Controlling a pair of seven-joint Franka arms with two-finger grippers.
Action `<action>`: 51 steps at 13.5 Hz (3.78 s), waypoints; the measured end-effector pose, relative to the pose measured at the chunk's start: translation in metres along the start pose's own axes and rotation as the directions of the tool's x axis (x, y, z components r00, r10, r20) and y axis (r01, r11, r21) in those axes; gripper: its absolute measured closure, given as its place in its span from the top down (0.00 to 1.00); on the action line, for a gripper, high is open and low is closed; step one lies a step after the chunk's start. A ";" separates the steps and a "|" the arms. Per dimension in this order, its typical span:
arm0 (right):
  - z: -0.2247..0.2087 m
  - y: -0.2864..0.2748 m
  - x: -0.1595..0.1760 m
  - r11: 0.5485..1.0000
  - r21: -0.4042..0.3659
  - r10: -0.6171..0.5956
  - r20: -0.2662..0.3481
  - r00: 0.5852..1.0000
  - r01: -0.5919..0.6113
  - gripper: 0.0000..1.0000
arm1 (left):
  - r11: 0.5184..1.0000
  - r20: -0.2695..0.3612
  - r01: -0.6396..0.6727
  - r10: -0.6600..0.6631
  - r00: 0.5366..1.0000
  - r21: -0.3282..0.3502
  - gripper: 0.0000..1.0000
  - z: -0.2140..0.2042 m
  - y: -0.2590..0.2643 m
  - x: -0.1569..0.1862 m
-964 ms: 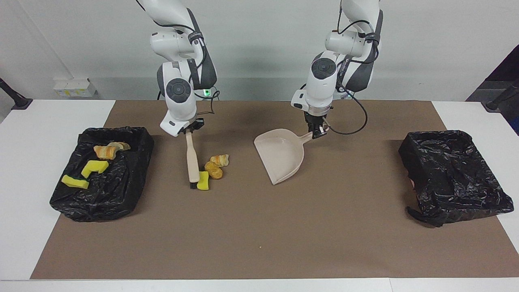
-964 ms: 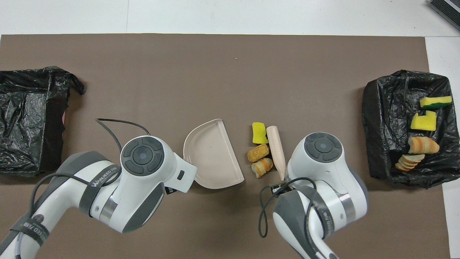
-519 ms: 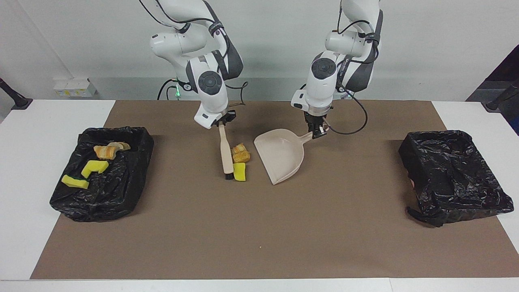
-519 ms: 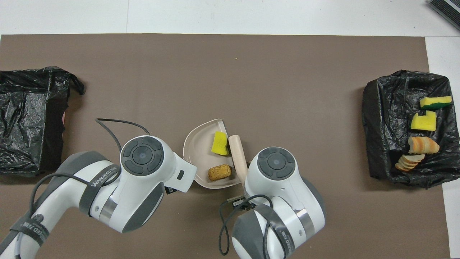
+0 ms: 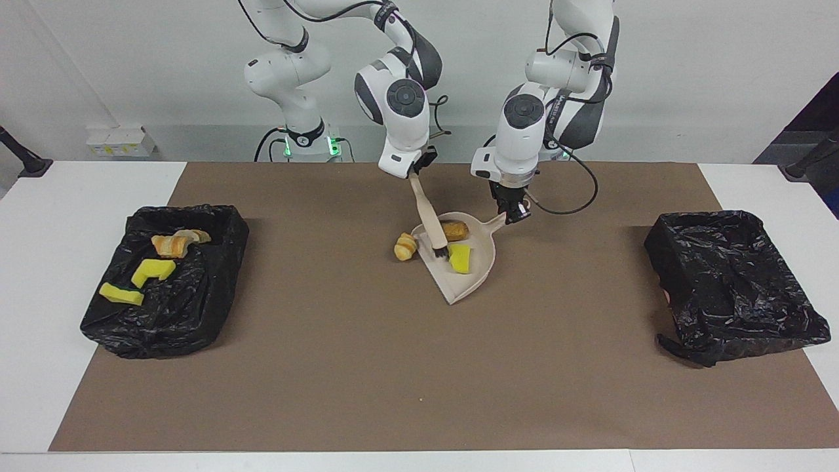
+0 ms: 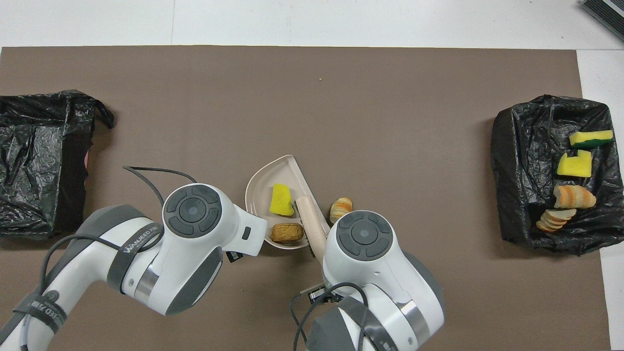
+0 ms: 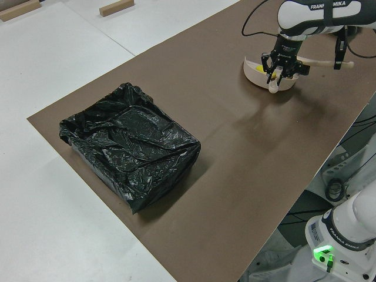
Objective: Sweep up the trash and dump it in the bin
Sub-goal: 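Sweep the remaining bread into the dustpan with the right gripper, then lift the dustpan with the left gripper while the right gripper drops the brush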
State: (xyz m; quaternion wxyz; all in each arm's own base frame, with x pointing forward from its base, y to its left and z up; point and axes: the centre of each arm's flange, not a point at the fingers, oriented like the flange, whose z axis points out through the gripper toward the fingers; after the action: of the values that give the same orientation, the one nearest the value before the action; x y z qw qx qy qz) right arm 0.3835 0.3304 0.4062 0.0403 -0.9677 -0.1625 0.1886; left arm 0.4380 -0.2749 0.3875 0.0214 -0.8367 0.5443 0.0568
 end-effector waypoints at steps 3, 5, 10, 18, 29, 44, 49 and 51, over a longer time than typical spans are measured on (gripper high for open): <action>-0.020 0.021 -0.014 1.000 -0.010 0.013 0.017 1.000 -0.013 0.26 | 1.000 0.000 0.004 -0.004 1.000 0.000 0.31 0.000 0.000 0.000; -0.022 0.046 -0.010 0.997 -0.059 0.043 0.010 0.999 -0.043 0.26 | 1.000 0.000 0.003 -0.003 1.000 0.000 0.31 0.000 0.000 0.000; 0.004 0.119 -0.011 0.981 -0.108 0.167 0.050 0.985 -0.161 0.26 | 1.000 -0.001 0.003 -0.003 1.000 0.000 0.31 0.000 0.000 0.000; 0.054 0.077 -0.003 0.950 -0.043 0.307 -0.021 0.951 -0.308 0.26 | 1.000 0.003 0.009 -0.009 1.000 -0.002 0.31 0.002 0.000 -0.001; 0.031 -0.026 0.001 0.980 0.071 0.188 -0.049 0.981 -0.185 0.26 | 1.000 0.005 0.029 -0.028 1.000 -0.005 0.31 0.003 -0.001 -0.002; 0.017 -0.071 -0.069 0.961 0.048 0.275 -0.038 0.961 -0.273 0.26 | 0.833 -0.104 0.552 -0.552 0.828 -0.028 0.31 -0.048 -0.062 -0.043; 0.056 -0.090 -0.112 0.955 -0.013 0.296 -0.084 0.952 -0.298 0.26 | 0.806 -0.133 0.591 -0.588 0.798 -0.021 0.31 -0.071 -0.077 -0.070; 0.075 -0.094 -0.113 0.955 -0.016 0.295 -0.094 0.951 -0.297 0.26 | 0.805 -0.099 0.592 -0.592 0.800 -0.027 0.31 -0.058 -0.078 -0.077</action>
State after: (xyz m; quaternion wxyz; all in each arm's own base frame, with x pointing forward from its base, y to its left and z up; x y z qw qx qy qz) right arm 0.2287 0.3829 0.3898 0.0043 -0.9891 -0.0164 0.1460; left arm 0.4821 -0.1790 0.4526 0.0126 -0.9665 0.2565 0.0030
